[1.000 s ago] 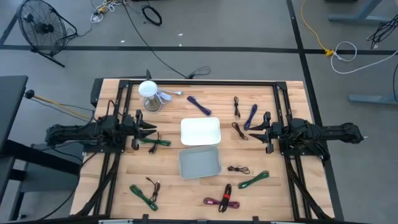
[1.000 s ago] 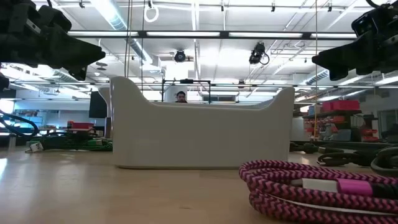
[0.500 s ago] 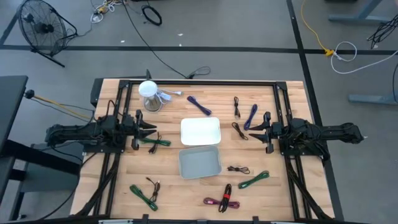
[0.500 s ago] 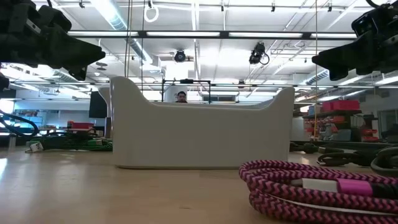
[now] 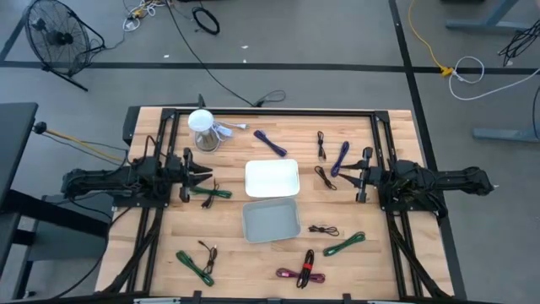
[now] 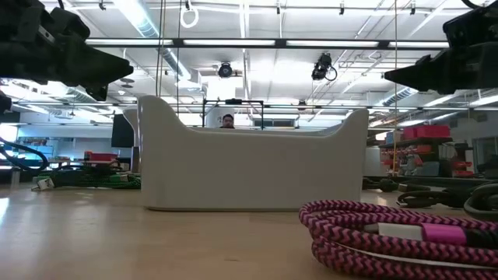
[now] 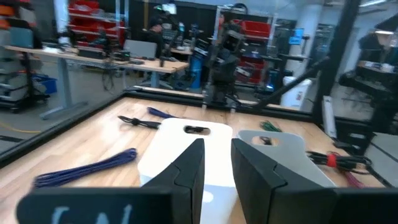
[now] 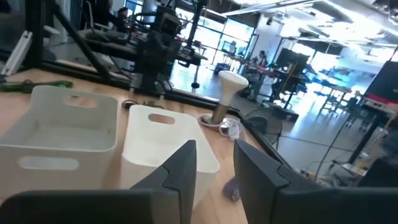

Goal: Pick & Place USB Port
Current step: Put the black charger cable into the white container

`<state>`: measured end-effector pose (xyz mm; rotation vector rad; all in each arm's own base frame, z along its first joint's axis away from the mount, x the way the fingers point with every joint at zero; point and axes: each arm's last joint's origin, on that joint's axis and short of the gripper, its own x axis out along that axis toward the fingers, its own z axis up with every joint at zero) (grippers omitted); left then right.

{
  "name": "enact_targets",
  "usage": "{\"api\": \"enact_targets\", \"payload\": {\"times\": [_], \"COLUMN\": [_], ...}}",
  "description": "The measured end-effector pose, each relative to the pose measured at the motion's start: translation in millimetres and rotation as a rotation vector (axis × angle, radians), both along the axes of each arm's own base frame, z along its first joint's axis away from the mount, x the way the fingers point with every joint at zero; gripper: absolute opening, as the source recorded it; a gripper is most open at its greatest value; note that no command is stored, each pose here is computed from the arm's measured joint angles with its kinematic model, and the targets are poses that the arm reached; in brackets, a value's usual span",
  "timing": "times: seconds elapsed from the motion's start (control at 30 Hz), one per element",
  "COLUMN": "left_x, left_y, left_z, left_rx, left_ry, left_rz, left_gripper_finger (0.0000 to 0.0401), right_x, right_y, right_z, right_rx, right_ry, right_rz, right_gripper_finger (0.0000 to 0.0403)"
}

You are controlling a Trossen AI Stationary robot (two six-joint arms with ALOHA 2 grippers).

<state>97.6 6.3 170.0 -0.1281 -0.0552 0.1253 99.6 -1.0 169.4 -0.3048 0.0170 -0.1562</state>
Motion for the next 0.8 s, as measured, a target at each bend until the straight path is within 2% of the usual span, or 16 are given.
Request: {"api": "enact_targets", "payload": {"times": [0.23, 0.37, 0.43, 0.53, 0.63, 0.73, 0.8], "left_x": [-0.9, -0.9, -1.0, -1.0, -1.1, -1.5, -1.6], "left_y": [4.0, 4.2, 4.2, 4.3, 4.7, 5.2, 5.1], "left_z": [1.5, 1.5, 1.6, 1.6, 2.1, 4.3, 5.8], "left_rx": [0.008, 0.006, 0.003, 0.003, 0.020, 0.021, 0.017], "left_ry": [-0.012, -0.014, -0.015, -0.015, -0.016, -0.038, -0.054], "left_rz": [0.142, 0.147, 0.149, 0.150, 0.168, 0.184, 0.184], "left_gripper_finger": [0.0083, 0.0083, 0.0083, 0.0083, 0.0083, 0.0083, 0.0083], "right_x": [-0.4, -1.4, -2.0, -2.9, -5.1, -10.8, -15.6], "right_y": [-0.6, -0.7, -0.7, -1.0, -3.3, -6.1, -6.6], "right_z": [6.3, 15.0, 18.4, 22.2, 28.2, 40.3, 48.7], "right_rx": [0.059, 0.239, 0.287, 0.295, 0.264, 0.204, 0.200], "right_ry": [-0.075, -0.195, -0.239, -0.281, -0.348, -0.474, -0.570], "right_rz": [-0.019, -0.003, 0.007, 0.004, -0.069, -0.164, -0.173], "right_gripper_finger": [0.0111, 0.0111, 0.0111, 0.0111, 0.0111, 0.0111, 0.0111]}}
